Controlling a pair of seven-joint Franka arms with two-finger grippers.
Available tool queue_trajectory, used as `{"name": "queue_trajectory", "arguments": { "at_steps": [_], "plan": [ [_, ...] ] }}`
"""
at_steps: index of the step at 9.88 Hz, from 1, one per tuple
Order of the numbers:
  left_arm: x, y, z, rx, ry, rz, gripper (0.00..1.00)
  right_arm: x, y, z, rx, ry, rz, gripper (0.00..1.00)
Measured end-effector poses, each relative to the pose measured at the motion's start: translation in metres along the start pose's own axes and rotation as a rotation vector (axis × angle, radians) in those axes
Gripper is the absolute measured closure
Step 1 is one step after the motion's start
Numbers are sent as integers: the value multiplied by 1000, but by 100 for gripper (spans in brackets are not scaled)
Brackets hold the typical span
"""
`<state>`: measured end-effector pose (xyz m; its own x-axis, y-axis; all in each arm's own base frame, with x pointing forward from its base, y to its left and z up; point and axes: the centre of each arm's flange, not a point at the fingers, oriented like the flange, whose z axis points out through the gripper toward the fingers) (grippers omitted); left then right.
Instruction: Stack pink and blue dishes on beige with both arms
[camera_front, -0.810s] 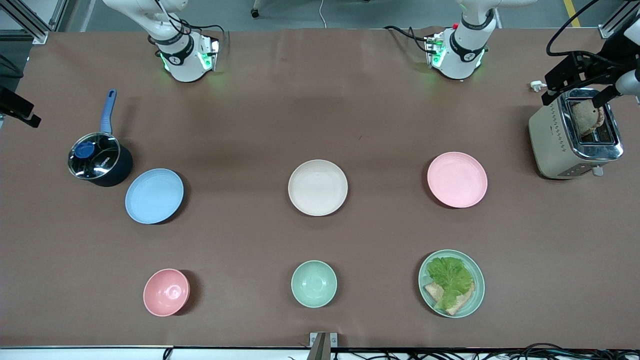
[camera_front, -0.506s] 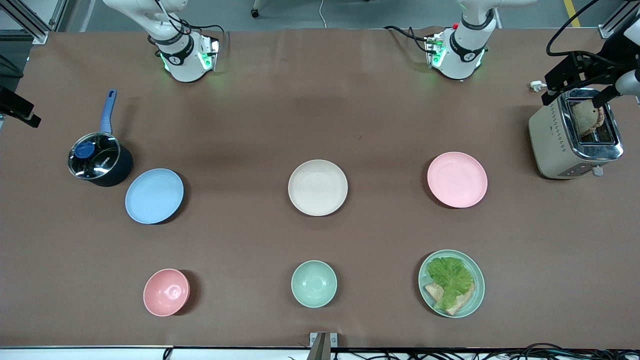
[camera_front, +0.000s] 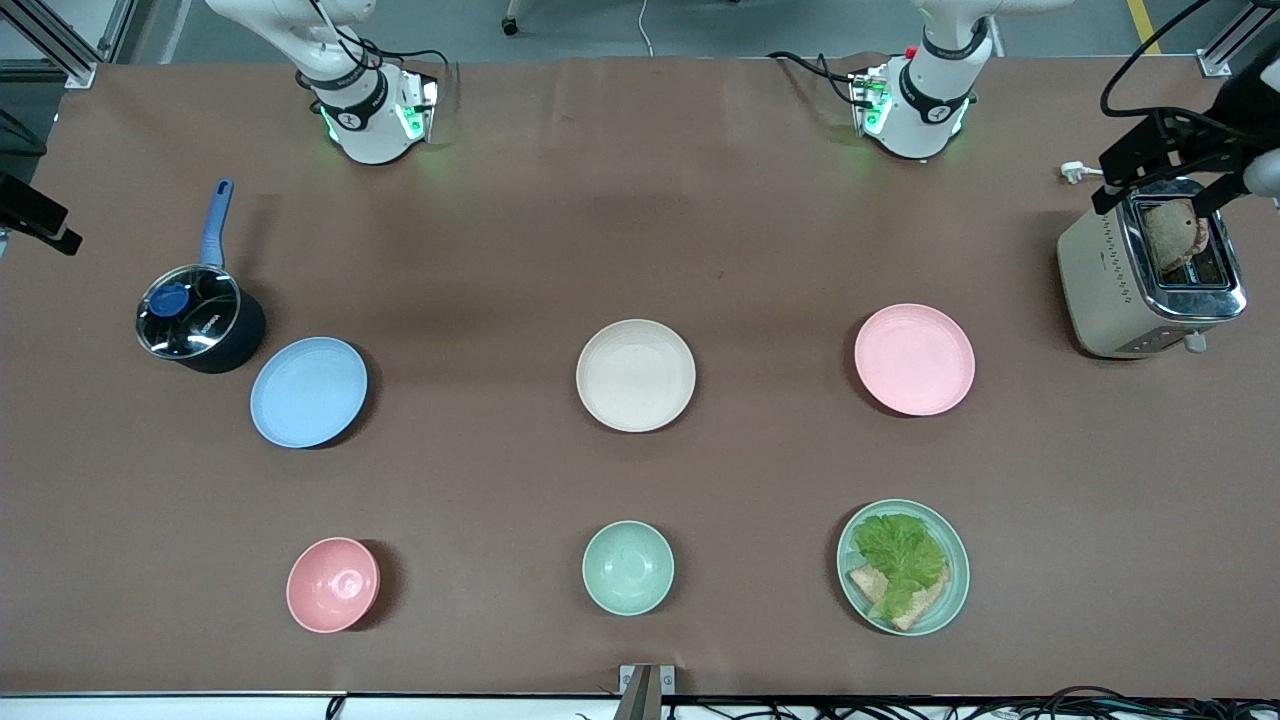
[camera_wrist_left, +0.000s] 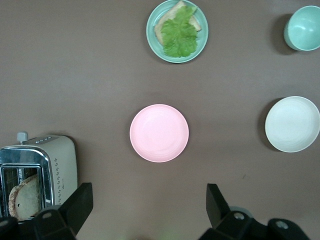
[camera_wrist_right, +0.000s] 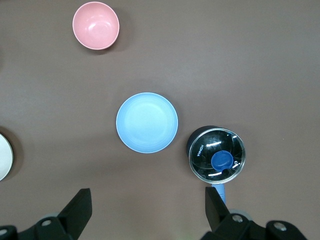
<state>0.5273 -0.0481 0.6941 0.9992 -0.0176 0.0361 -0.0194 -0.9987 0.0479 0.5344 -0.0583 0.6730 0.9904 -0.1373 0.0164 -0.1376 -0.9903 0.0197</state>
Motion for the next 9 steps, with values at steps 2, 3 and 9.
{"name": "queue_trajectory", "arguments": {
  "at_steps": [2, 3, 9],
  "plan": [
    [15, -37, 38, -9, -19, 5, 0, 0, 0, 0, 0, 0, 1, 0],
    [23, -56, 72, -46, -33, 8, 0, 0, 1, 0, 0, -1, 1, 0],
    [35, -104, 307, -186, -172, 144, 0, 11, 5, 20, -1, -24, -51, 0]
  ]
}}
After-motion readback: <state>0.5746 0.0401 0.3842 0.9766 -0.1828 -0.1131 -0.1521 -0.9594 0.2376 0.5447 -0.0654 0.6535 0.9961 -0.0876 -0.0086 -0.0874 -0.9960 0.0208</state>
